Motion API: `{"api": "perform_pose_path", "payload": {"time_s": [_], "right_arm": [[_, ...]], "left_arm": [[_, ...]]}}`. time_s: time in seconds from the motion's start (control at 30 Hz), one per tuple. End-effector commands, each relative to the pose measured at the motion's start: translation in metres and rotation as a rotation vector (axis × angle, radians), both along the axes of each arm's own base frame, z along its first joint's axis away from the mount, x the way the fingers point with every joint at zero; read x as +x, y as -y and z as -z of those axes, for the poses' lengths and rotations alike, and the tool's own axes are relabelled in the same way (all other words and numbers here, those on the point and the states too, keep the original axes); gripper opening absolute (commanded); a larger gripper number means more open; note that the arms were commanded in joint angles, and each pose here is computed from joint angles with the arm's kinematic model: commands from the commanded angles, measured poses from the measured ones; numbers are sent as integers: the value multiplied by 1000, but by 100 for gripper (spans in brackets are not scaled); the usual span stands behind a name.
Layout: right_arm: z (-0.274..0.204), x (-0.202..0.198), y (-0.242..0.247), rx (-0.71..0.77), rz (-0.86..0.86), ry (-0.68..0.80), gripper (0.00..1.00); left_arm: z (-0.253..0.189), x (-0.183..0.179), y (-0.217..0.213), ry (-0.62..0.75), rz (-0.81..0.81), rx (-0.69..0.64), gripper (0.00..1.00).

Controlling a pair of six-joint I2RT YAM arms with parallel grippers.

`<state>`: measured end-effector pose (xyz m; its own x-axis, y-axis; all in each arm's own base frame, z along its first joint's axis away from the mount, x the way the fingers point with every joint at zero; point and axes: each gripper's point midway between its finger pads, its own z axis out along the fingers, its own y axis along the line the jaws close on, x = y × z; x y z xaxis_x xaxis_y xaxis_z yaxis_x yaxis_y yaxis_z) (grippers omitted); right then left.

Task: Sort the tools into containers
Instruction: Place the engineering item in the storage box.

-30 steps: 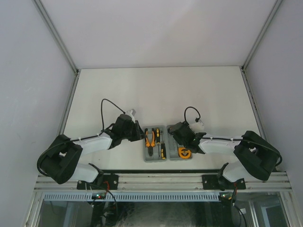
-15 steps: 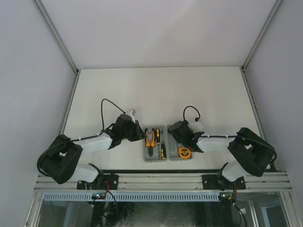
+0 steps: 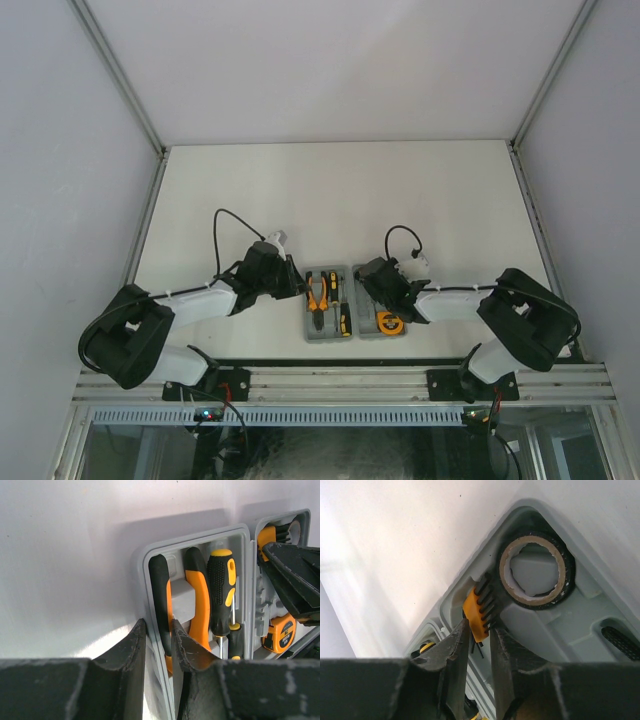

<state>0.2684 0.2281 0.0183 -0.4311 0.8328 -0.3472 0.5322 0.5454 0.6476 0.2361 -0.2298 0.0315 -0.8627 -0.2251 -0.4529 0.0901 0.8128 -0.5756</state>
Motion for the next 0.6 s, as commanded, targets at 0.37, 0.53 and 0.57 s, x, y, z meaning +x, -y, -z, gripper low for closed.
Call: {"api": "perform_pose_path", "payload": {"time_s": [0.37,0.53,0.57], "right_arm": [[-9,9,2,-88,-65,86,4],[-25,6,3,-108,-127,123,0],[-30,5,3,-109,-140,139,0]], "left_arm": [[6,-8,1,-30,32,25,21],[6,-7,1,-28,30,27,21],[5,-7,1,-25,29,26,20]]}}
